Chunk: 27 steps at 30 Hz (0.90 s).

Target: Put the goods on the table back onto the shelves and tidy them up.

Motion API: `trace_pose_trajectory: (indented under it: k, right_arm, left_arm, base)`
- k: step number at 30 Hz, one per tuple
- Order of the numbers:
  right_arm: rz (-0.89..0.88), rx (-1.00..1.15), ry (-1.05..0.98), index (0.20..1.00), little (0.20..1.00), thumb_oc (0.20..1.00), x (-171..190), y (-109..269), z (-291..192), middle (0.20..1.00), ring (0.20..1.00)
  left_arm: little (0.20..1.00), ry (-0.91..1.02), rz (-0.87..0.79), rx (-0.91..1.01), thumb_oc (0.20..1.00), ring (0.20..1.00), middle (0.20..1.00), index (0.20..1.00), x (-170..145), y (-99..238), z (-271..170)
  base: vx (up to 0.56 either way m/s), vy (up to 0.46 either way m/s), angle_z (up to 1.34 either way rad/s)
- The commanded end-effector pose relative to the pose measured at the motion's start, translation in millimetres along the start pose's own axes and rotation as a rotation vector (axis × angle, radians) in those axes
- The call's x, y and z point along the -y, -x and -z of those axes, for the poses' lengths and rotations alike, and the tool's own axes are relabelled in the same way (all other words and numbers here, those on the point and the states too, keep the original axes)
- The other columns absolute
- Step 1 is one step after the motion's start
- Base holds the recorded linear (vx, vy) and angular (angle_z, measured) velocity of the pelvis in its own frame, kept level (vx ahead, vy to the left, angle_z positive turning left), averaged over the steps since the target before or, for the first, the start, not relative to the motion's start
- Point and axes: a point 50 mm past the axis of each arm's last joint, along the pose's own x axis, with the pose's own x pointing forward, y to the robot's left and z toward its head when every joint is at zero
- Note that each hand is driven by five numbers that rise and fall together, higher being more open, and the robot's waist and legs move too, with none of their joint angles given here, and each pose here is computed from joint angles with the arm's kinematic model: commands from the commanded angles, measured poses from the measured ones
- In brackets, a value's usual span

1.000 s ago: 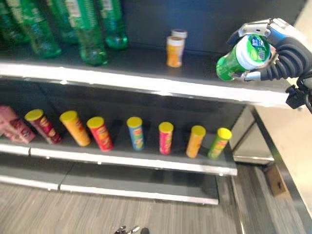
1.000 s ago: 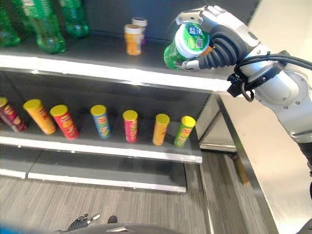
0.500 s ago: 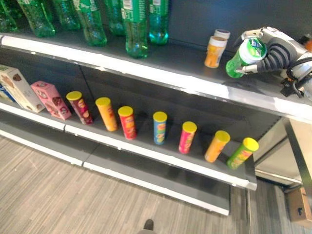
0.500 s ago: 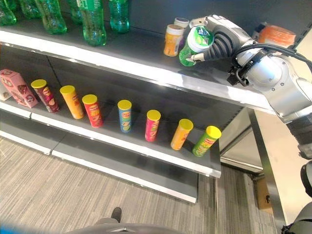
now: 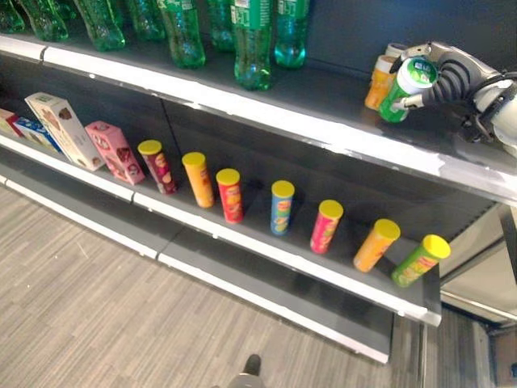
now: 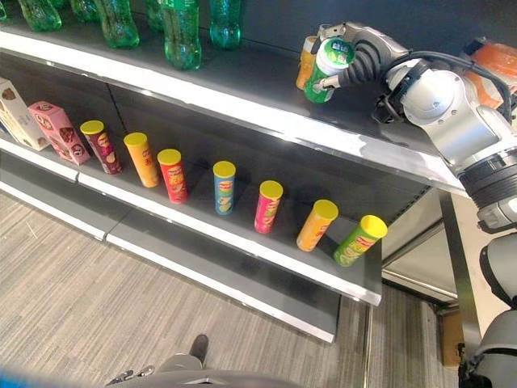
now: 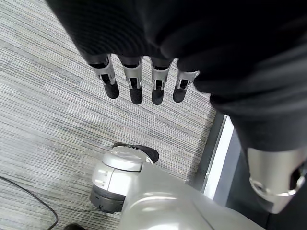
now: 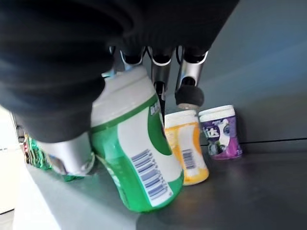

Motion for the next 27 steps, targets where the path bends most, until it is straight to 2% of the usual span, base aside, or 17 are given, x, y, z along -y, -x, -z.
trace_pose_trajectory:
  k: [1,14,27]
  right_arm:
    - [0.042,0.061,-0.002,0.2,0.2,0.2,21.4,-6.1,-17.4,0.2,0.2]
    - [-0.078,0.116,-0.073,0.2,0.2,0.2,12.9,-8.7,-30.5,0.2,0.2]
    - [-0.134,-0.043,-0.022,0.2,0.2,0.2,14.4,-17.9,-7.5,0.2,0.2]
  left_arm:
    - [1.0,-0.051,-0.024,0.047,1.0,1.0,1.0,1.0,-15.4,-2.4,-16.4]
    - [1.0,-0.081,0.002,0.082,1.0,1.0,1.0,1.0,-14.1,-2.7,-25.0]
    - [1.0,-0.092,0.012,0.062,1.0,1.0,1.0,1.0,-16.7,-1.5,-19.2]
  base:
    - [0.0,0.0,0.0]
    - [0.0,0.0,0.0]
    - [0.0,0.0,0.0]
